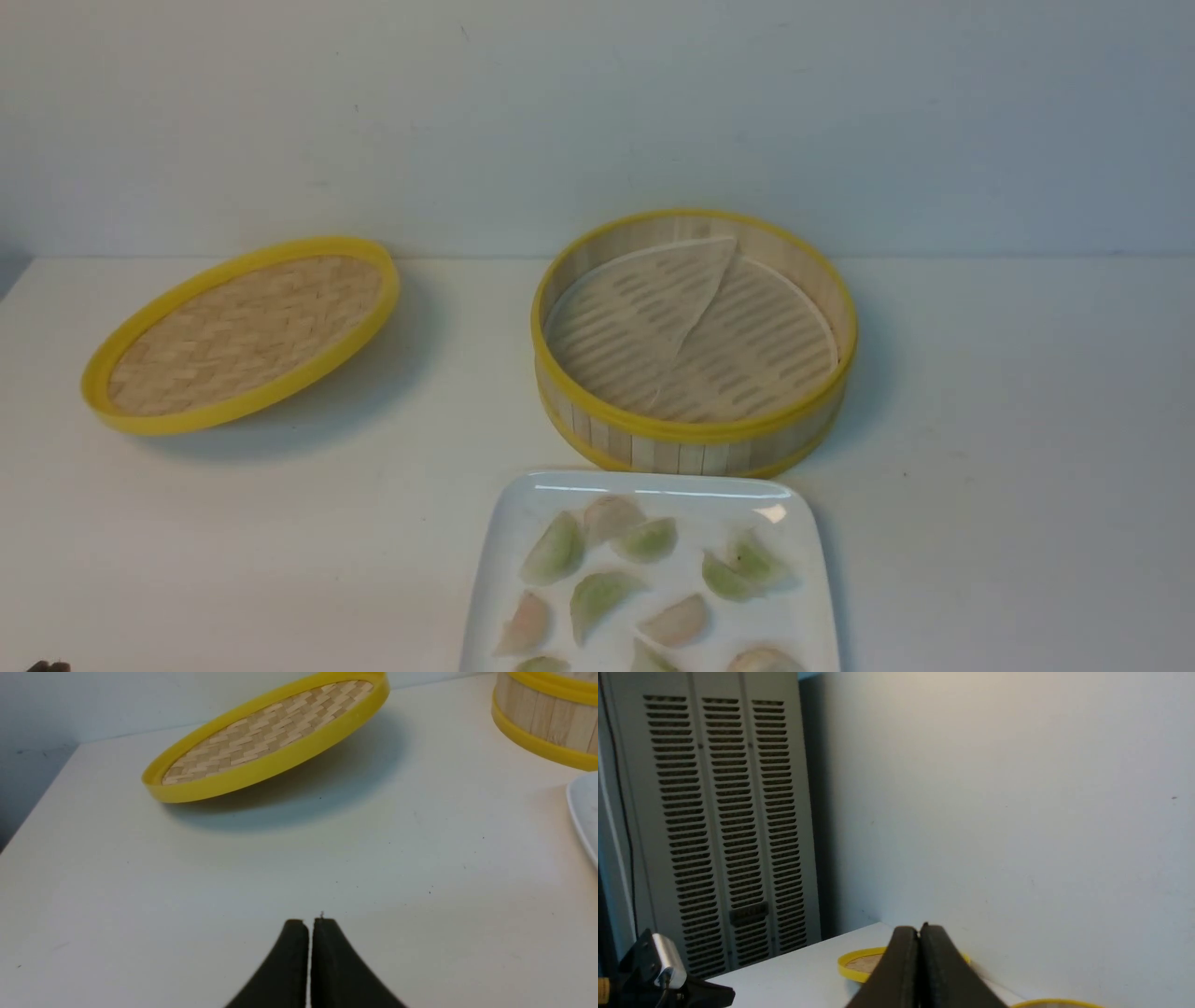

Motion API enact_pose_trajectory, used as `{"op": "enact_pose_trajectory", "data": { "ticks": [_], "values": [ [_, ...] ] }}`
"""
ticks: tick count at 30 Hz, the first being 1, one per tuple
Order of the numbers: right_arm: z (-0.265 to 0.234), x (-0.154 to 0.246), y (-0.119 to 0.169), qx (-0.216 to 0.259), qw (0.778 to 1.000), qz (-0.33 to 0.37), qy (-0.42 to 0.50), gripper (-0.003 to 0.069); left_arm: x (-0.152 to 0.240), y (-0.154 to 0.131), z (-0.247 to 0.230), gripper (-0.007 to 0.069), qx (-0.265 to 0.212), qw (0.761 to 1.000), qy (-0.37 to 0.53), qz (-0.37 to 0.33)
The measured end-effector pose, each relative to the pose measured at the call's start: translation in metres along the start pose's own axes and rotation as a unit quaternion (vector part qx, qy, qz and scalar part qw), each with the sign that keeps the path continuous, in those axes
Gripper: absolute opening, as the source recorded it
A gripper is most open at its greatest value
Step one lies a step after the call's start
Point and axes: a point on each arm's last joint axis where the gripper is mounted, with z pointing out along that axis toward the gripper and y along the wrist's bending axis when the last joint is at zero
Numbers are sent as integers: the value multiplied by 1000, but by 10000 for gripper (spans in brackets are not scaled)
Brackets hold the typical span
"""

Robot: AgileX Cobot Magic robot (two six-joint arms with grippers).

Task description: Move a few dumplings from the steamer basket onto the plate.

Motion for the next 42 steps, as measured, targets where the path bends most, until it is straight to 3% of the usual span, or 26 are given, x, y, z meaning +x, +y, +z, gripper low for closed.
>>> {"op": "enact_pose_trajectory", "data": {
  "ticks": [7,11,12,13,18,24,32,42],
  "values": [
    [-1,1,2,-14,1000,5,0,-15,0,0,0,-6,0,1000,0,0],
    [1,14,-3,100,994,-32,16,-15,0,0,0,-6,0,1000,0,0],
    [1,15,-4,108,993,-35,18,-15,0,0,0,-6,0,1000,0,0],
    [5,28,-10,169,983,-54,41,-15,0,0,0,-6,0,1000,0,0],
    [8,75,-29,314,939,-77,117,-15,0,0,0,-6,0,1000,0,0],
    [-1,143,-48,414,885,-43,209,-15,0,0,0,-6,0,1000,0,0],
    [-16,210,-44,420,882,-17,212,-15,0,0,0,-6,0,1000,0,0],
    [-15,210,-44,419,889,-16,182,-15,0,0,0,-6,0,1000,-1,0]
  ]
}}
